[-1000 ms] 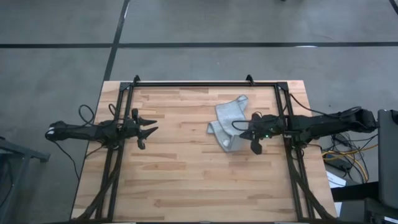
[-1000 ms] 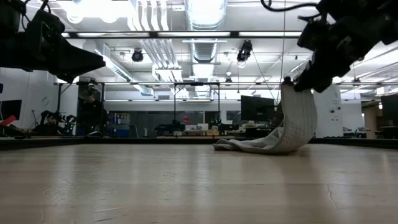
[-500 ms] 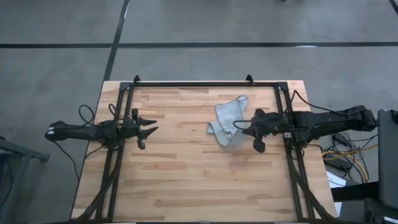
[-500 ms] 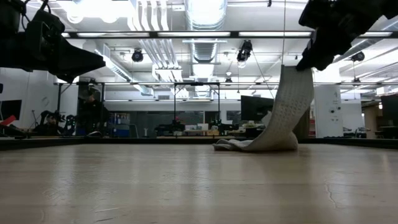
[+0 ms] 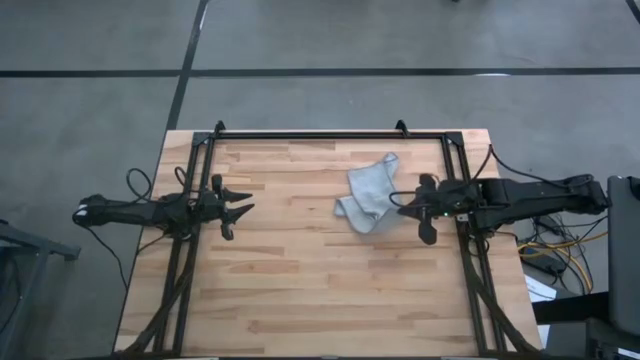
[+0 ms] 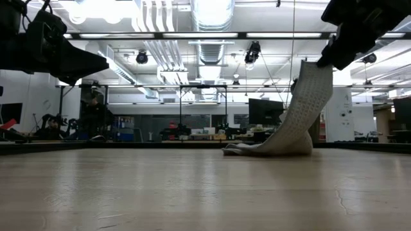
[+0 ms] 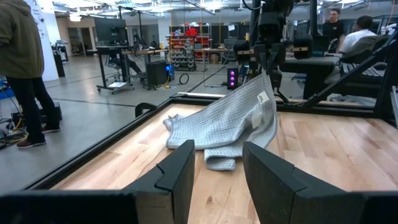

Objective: Fold microfiber towels
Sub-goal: Fold the gray on the table

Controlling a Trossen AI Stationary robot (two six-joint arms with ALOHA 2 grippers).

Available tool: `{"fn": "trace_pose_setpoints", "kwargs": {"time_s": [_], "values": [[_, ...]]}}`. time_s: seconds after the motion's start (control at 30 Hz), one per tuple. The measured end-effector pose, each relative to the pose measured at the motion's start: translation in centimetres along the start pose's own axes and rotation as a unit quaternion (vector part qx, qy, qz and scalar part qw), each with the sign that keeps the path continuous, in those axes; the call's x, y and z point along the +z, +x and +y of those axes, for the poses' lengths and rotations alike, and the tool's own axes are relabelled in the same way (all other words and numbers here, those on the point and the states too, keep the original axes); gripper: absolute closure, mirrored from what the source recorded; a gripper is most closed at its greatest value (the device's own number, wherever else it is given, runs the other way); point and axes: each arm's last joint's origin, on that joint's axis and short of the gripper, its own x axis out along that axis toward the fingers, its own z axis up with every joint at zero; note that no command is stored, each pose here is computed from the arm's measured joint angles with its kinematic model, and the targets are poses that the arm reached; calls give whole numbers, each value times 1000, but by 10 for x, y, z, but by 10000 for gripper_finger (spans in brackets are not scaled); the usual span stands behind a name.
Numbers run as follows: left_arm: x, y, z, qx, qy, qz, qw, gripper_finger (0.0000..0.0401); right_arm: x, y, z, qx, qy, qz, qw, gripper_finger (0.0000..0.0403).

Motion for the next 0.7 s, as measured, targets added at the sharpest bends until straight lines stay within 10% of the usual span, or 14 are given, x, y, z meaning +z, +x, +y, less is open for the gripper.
{"fn": "trace_pose_setpoints", "kwargs": {"time_s": [0.7], "values": [[0,0,0,0,0,0,1000,261,3,-15,-1,11,46,-39,998,395]]}}
